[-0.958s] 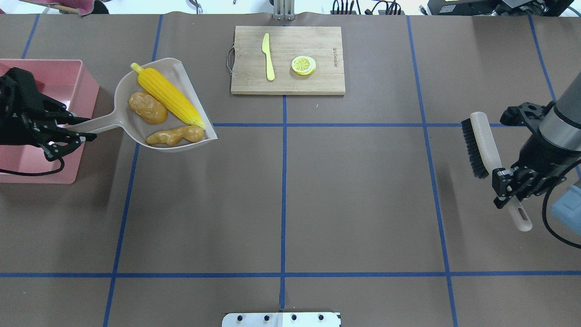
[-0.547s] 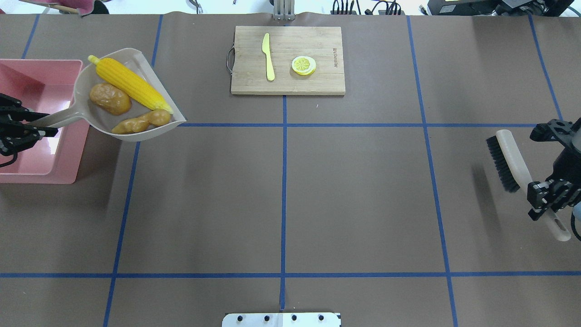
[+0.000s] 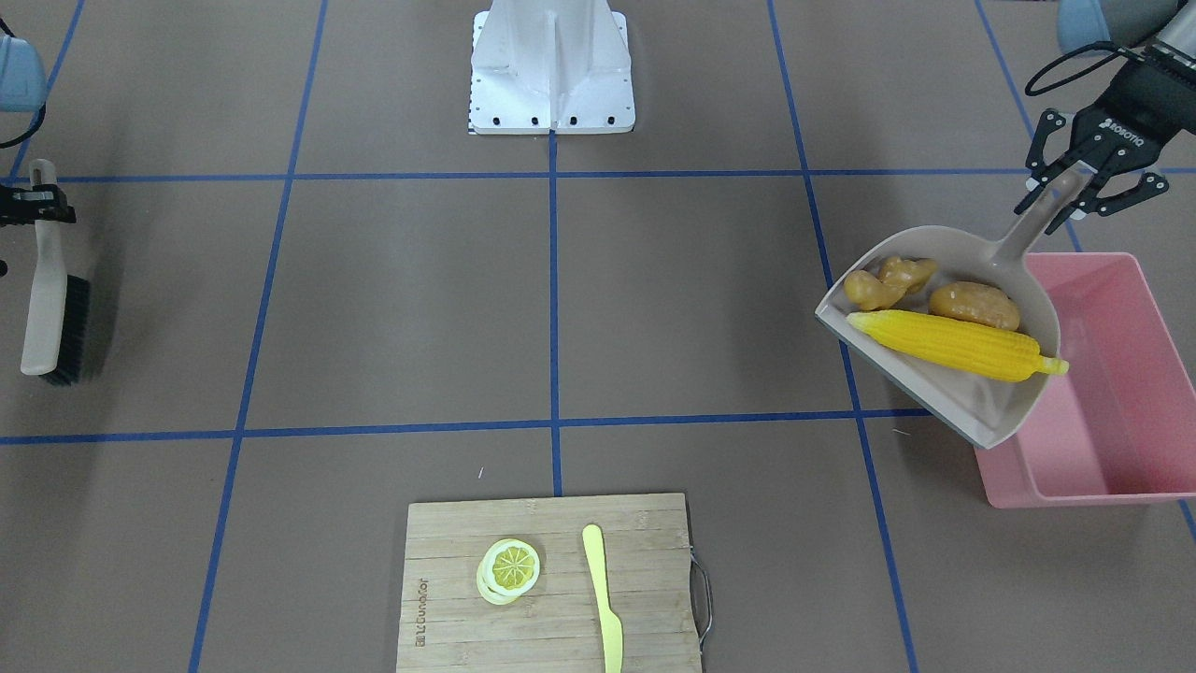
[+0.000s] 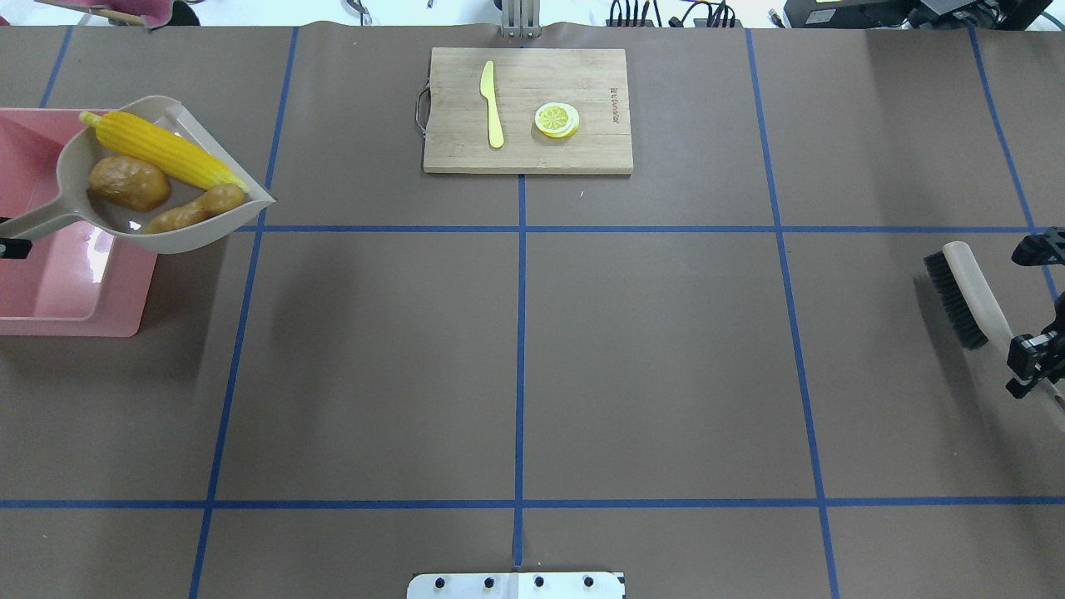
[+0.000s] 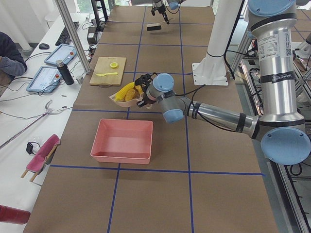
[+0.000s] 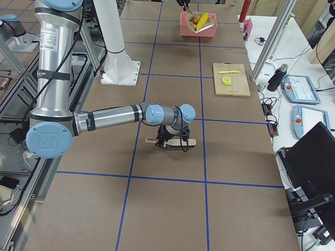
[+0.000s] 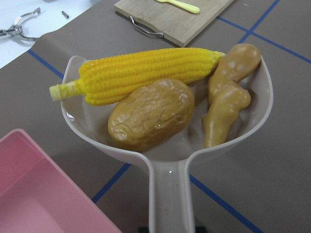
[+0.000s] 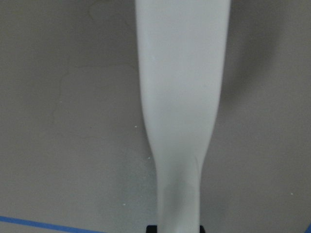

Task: Sweep and dump trash into bin
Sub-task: 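Carry the dustpan over the pink bin with the left gripper while the right withdraws, then tilt the dustpan with the left gripper to dump the items into the pink bin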

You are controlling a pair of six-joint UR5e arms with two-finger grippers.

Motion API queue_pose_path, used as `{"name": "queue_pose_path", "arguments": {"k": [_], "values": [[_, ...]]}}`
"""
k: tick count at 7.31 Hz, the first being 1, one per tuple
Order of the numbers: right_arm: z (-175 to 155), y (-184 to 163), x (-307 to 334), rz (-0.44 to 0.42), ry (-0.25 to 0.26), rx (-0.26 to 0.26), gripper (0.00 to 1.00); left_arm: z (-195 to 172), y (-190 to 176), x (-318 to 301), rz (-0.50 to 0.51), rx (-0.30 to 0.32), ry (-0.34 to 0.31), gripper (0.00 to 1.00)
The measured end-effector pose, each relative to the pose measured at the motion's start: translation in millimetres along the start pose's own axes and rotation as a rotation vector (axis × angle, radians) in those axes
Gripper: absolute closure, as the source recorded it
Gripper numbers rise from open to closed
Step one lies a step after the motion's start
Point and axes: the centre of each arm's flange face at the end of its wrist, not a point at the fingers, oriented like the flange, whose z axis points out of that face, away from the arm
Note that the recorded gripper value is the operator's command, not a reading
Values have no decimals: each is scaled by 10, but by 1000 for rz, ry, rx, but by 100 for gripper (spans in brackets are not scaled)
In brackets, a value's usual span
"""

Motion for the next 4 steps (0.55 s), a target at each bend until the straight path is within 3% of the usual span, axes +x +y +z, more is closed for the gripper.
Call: {"name": "queue_pose_path", "arguments": {"k": [4], "values": [[177,-147,163,3,10,-12,100,-655,729,-417,-55,-12,-128,100]]}}
